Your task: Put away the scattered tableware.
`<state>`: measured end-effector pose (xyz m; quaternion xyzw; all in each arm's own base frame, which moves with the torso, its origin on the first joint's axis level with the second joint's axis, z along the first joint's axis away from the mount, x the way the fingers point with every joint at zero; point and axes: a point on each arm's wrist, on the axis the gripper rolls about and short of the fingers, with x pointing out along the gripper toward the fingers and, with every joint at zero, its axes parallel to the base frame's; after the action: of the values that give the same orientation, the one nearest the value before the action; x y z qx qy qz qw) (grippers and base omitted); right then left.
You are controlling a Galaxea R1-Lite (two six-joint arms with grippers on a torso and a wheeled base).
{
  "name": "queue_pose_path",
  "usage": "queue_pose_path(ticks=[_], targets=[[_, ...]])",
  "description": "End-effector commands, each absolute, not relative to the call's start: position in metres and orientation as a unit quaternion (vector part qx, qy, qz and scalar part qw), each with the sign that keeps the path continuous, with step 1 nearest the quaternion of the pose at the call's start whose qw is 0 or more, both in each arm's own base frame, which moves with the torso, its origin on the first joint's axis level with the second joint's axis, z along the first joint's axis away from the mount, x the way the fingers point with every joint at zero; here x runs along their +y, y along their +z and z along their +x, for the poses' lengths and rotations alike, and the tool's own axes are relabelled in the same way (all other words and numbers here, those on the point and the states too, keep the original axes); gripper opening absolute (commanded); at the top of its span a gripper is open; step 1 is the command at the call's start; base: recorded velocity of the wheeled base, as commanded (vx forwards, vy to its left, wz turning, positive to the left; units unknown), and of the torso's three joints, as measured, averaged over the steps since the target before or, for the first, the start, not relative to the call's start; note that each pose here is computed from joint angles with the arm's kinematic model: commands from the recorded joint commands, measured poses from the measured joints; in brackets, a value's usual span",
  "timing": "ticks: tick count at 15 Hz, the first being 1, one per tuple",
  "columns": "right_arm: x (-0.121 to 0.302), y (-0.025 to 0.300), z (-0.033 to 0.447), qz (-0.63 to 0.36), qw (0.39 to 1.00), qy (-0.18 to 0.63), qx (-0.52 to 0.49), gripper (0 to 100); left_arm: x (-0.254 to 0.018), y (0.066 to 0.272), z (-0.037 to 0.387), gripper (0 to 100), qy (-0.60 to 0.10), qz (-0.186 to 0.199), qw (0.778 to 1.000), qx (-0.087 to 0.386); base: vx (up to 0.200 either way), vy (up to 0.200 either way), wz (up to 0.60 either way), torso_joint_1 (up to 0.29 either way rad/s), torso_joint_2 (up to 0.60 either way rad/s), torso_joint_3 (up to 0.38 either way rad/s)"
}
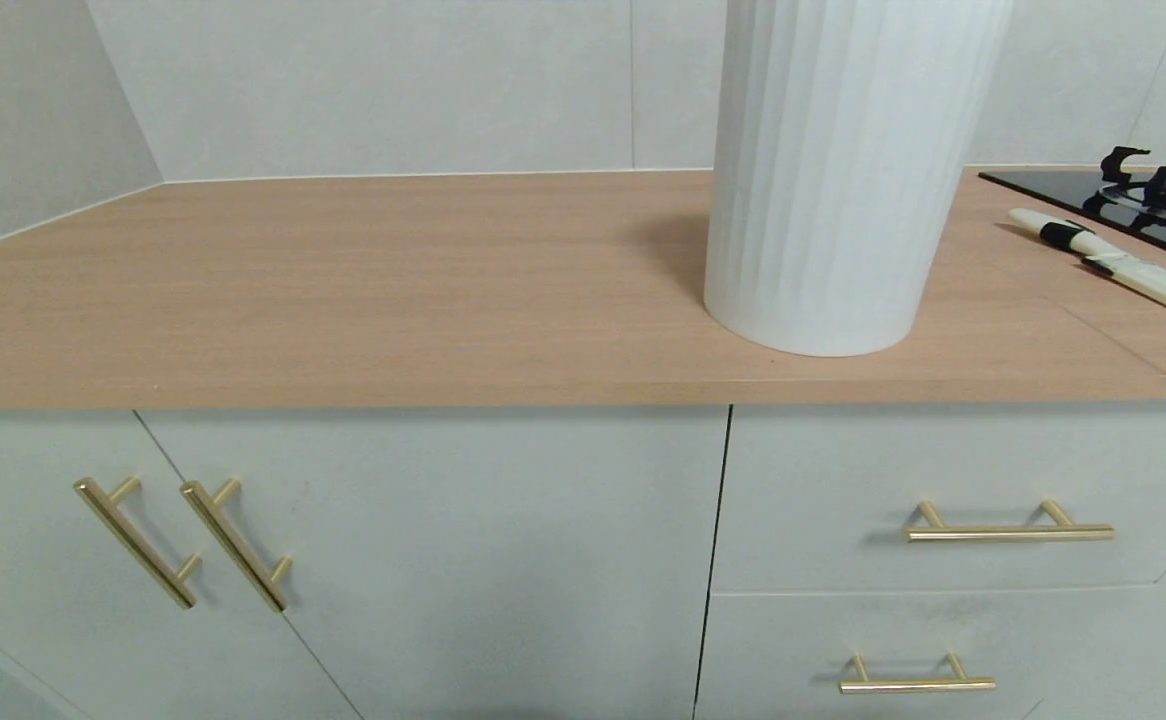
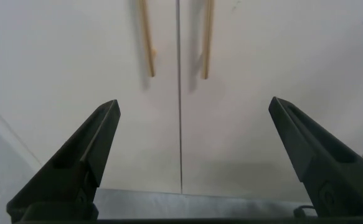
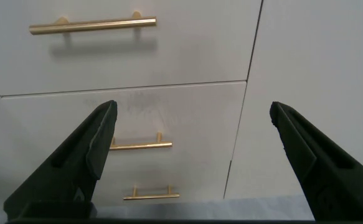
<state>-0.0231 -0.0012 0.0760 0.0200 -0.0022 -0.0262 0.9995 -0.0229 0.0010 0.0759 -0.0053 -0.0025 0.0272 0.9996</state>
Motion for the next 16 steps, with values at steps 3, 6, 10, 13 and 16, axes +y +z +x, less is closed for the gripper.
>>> queue_pose_path(ticks=[3,6,10,13,16], targets=[[-0.0012,0.0759,-0.0229,0.02,0.999,-0.026,-0.001,100,0.001,0.076,-0.0228,100,0.028,-0.005,1.0,-0.002,0.0,0.0,0.0,0.0,0.0,0.0],[-0.0012,0.0761,-0.0229,0.019,0.999,-0.025,-0.002,100,0.001,0.076,-0.0228,100,0.028,-0.005,1.0,-0.002,0.0,0.0,0.0,0.0,0.0,0.0],[-0.0012,0.0759,-0.0229,0.019,0.999,-0.026,-0.001,100,0.001,0.076,-0.0228,100,0.028,-0.005,1.0,-0.002,0.0,0.0,-0.3,0.001,0.0,0.001],[-0.0012,0.0761,-0.0229,0.018,1.0,-0.025,-0.002,100,0.001,0.076,-0.0228,100,0.028,-0.005,1.0,-0.002,0.0,0.0,0.0,0.0,0.0,0.0],[-0.0012,0.0761,-0.0229,0.018,1.0,-0.025,-0.002,100,0.001,0.076,-0.0228,100,0.028,-0.005,1.0,-0.002,0.0,0.0,0.0,0.0,0.0,0.0]])
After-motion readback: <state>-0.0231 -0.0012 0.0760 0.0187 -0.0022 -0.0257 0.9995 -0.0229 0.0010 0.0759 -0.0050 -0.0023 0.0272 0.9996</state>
